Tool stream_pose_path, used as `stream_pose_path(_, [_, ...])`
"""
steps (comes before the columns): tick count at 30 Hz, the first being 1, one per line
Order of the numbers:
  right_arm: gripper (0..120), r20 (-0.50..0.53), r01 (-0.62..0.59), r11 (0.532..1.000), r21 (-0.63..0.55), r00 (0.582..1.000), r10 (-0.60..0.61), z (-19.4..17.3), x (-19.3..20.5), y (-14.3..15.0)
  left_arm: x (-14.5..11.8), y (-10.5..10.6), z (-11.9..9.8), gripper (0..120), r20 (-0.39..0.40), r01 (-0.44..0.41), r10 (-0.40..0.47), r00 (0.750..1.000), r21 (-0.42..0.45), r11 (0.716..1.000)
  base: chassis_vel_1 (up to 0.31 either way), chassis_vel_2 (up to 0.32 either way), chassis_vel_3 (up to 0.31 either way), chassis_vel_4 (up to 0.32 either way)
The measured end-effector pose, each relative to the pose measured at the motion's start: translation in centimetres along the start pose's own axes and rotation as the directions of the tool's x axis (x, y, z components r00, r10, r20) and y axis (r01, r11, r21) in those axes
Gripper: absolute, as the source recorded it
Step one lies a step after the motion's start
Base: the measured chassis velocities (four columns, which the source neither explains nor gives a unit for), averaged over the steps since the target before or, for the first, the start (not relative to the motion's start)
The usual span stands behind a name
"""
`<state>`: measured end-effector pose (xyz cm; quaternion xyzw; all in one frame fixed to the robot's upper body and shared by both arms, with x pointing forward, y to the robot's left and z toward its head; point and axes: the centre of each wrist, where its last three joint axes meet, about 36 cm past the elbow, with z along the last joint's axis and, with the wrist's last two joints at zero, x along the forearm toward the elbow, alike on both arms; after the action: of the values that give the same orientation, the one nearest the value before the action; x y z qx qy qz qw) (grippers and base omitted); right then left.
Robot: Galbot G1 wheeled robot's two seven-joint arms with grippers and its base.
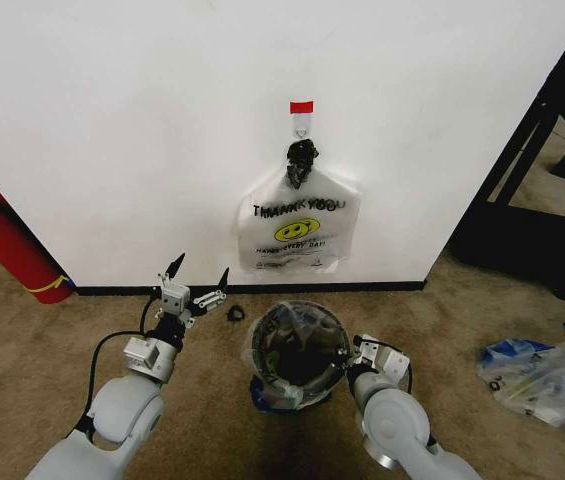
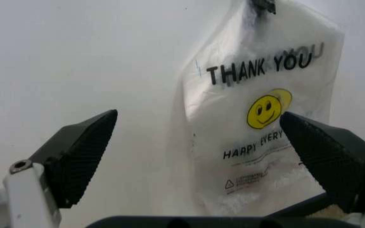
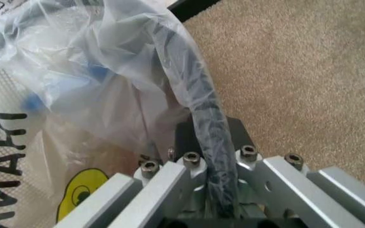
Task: Pick up the garbage bag from the wall and place it over the trash bin.
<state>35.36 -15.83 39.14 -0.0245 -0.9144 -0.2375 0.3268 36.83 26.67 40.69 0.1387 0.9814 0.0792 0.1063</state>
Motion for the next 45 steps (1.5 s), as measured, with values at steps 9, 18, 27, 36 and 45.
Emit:
stream_pose_path(9, [34,0.011,-0.004,1.0,-0.002,1.0,0.004,0.0,0.4,-0.7,0.6,-0.4,0.0,100,-0.003,-0.012,0.012,1.0,-0.005,1.0,0.0,0.0,0.0,0.0])
stream_pose_path(18, [65,0.029,0.048,0.999,-0.007,0.998,-0.048,-0.3,3.9,0.0,1.0,-0.6,0.2,100,-0.004,-0.013,0.013,1.0,-0.008,1.0,0.0,0.0,0.0,0.0])
stream_pose_path(27, [94,0.387,0.259,0.937,0.233,0.86,-0.334,2.0,4.3,-3.9,0.9,-0.6,-1.0,100,0.047,-0.004,0.001,0.999,0.057,0.998,0.0,0.0,0.0,0.0])
stream_pose_path(36, [100,0.648,-0.026,0.796,0.604,0.596,-0.473,-1.9,6.1,-7.3,1.1,-2.0,-3.9,100,0.091,0.068,-0.092,0.992,0.242,0.968,0.0,0.0,0.0,0.0])
stream_pose_path(45, [100,0.686,-0.126,0.847,0.517,0.653,-0.322,-1.0,10.9,-6.5,1.7,1.5,-4.5,100,0.083,0.102,-0.126,0.989,0.249,0.963,0.0,0.0,0.0,0.0])
